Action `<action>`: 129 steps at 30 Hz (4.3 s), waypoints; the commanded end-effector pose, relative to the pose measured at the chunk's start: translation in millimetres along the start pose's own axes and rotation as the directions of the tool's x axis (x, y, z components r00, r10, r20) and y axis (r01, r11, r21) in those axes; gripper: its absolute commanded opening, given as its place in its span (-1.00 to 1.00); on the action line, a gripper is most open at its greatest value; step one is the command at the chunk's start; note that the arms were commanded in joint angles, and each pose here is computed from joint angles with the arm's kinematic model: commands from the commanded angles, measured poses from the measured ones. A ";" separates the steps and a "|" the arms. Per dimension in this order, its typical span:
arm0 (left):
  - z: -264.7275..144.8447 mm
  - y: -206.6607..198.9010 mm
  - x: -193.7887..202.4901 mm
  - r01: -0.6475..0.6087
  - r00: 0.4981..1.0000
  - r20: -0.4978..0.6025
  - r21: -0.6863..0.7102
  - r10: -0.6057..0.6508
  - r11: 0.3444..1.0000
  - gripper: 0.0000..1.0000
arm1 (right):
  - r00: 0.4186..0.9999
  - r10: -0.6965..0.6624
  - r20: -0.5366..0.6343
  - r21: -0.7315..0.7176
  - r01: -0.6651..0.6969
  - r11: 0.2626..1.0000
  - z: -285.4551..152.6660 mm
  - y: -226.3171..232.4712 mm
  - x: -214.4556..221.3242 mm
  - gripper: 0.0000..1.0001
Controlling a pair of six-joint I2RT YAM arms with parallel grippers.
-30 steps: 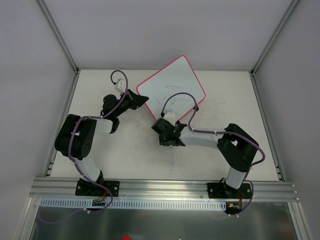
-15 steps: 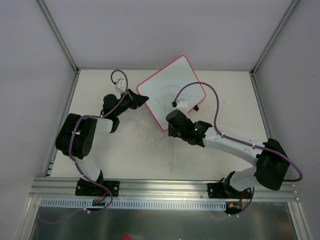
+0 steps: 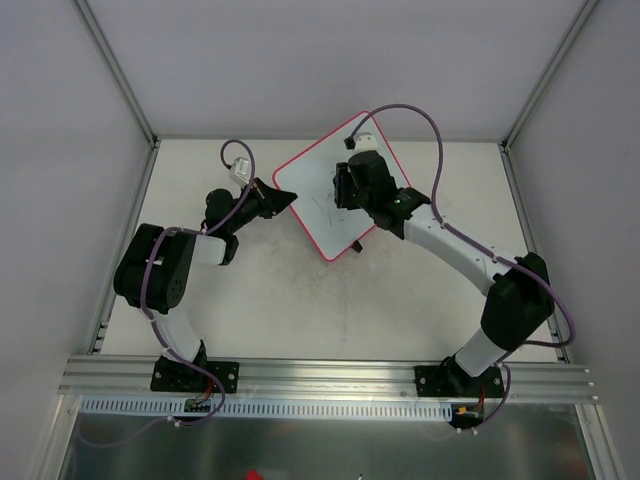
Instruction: Erase the whiteboard
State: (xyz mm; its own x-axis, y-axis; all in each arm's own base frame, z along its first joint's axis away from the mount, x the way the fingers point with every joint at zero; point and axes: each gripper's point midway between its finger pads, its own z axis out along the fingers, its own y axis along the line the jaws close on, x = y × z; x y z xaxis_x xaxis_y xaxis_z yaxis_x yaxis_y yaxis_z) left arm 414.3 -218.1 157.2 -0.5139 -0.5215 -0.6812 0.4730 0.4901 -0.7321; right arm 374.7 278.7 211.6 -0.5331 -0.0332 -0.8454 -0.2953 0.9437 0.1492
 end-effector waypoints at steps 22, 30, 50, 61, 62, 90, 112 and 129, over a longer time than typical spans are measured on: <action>-0.2 4.5 19.2 -0.054 0.996 -0.067 0.030 0.056 0.998 -1.00 | 0.999 -0.050 -0.009 -0.100 0.049 0.994 106.3 23.4 -20.7 -0.99; -1.1 3.9 19.0 -0.063 0.996 -0.069 0.028 0.064 0.998 -1.00 | 0.988 0.121 -0.097 0.067 -0.115 0.991 123.3 -45.0 18.6 -0.99; -2.6 4.0 18.9 -0.065 0.995 -0.068 0.025 0.067 0.998 -1.00 | 0.864 0.463 -0.196 0.322 -0.389 0.863 112.7 -173.2 118.7 -0.99; -0.3 3.7 19.5 -0.059 0.995 -0.075 0.030 0.061 0.998 -1.00 | 0.986 0.151 -0.075 -0.018 -0.153 0.988 105.5 -69.2 74.7 -0.99; -0.3 4.4 20.1 -0.058 0.995 -0.077 0.028 0.060 0.998 -1.00 | 0.995 0.085 -0.054 -0.077 -0.089 0.993 101.4 -44.6 70.6 -0.99; -1.7 3.6 20.1 -0.072 0.994 -0.077 0.021 0.073 0.997 -1.00 | 0.992 -0.106 -0.061 -0.199 0.092 0.976 86.4 35.5 71.7 -0.99; -1.2 3.5 18.7 -0.069 0.995 -0.074 0.022 0.070 0.997 -1.00 | 0.997 -0.071 -0.027 -0.251 0.062 0.966 74.3 0.3 112.7 -0.99; -1.3 3.5 18.2 -0.070 0.995 -0.071 0.016 0.071 0.997 -1.00 | 0.977 -0.210 0.038 -0.258 0.213 0.943 26.8 44.0 107.1 -0.99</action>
State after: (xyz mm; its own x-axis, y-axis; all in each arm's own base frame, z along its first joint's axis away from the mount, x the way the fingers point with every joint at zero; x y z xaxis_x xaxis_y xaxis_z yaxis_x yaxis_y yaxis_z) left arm 415.9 -215.4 153.6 -0.5250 -0.5285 -0.6672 0.4596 0.4837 -0.7448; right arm 327.3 353.1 105.9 -0.3916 -0.2453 -0.8868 -0.6892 0.7167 0.1062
